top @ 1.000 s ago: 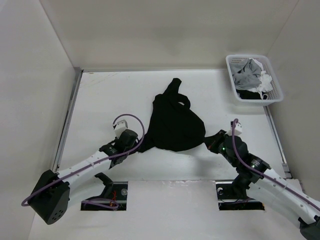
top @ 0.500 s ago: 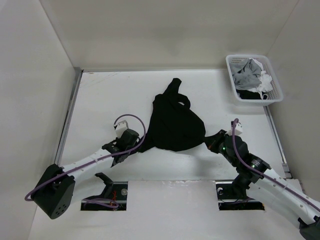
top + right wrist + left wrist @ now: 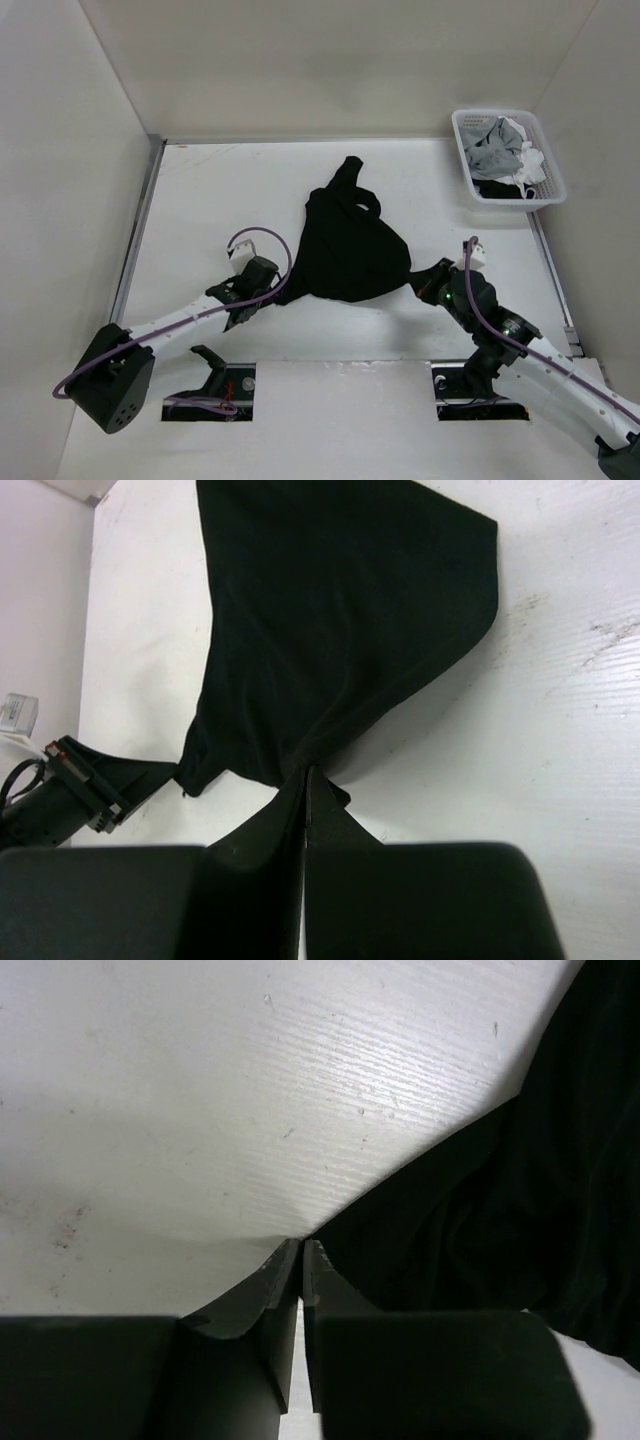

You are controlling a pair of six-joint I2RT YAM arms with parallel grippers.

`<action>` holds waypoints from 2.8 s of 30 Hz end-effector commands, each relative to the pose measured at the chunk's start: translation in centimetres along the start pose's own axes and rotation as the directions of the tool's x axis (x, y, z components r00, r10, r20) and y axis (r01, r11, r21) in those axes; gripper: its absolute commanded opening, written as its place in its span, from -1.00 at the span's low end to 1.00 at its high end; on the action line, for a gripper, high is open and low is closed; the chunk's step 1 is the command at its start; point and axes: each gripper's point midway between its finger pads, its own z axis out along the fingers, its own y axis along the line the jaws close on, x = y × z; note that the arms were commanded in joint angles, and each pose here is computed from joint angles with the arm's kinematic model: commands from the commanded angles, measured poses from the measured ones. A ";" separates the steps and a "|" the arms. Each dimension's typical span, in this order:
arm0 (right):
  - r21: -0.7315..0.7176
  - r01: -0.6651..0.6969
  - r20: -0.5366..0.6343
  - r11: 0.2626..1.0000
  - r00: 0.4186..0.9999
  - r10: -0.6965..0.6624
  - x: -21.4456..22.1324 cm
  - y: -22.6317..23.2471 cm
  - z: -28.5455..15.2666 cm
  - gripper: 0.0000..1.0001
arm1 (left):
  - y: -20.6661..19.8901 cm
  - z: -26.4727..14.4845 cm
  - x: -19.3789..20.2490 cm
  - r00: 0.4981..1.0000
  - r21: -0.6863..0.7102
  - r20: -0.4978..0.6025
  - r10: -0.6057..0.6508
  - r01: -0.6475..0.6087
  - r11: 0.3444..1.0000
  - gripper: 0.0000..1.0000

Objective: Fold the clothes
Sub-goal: Flatten the tank top out

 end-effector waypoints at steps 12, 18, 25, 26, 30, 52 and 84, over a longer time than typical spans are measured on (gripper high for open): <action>-0.196 0.120 0.315 0.973 0.948 -0.054 -14.6 11.1 -8.3 -1.00 | -7.3 -20.0 -21.3 0.860 0.363 0.461 -0.217 0.040 0.931 -1.00; -0.309 0.198 0.542 0.930 0.840 0.001 -26.1 19.1 -19.6 -1.00 | -6.7 -35.5 -31.0 0.654 0.504 0.653 -0.381 -0.001 0.863 -1.00; -0.433 0.215 0.582 0.875 0.808 0.090 -31.9 24.1 -26.2 -1.00 | -4.6 -45.9 -35.8 0.472 0.580 0.726 -0.501 -0.030 0.814 -1.00; -0.440 0.217 0.572 0.871 0.816 0.086 -31.9 24.6 -26.1 -1.00 | -4.6 -46.0 -35.9 0.470 0.584 0.725 -0.504 -0.031 0.811 -1.00; -0.395 0.248 0.567 0.884 0.823 0.023 -30.7 25.9 -23.6 -1.00 | -5.9 -44.1 -36.0 0.492 0.570 0.722 -0.486 -0.024 0.822 -1.00; -0.290 0.338 0.569 0.895 0.813 -0.123 -40.8 32.7 -0.9 -1.00 | -11.6 -24.1 -51.4 0.580 0.446 0.700 -0.416 0.099 0.889 -1.00; -0.131 0.051 -0.224 0.990 0.971 -0.080 4.2 1.9 -8.1 -1.00 | 4.3 -16.0 -12.5 0.876 0.186 0.379 -0.297 0.242 0.952 -1.00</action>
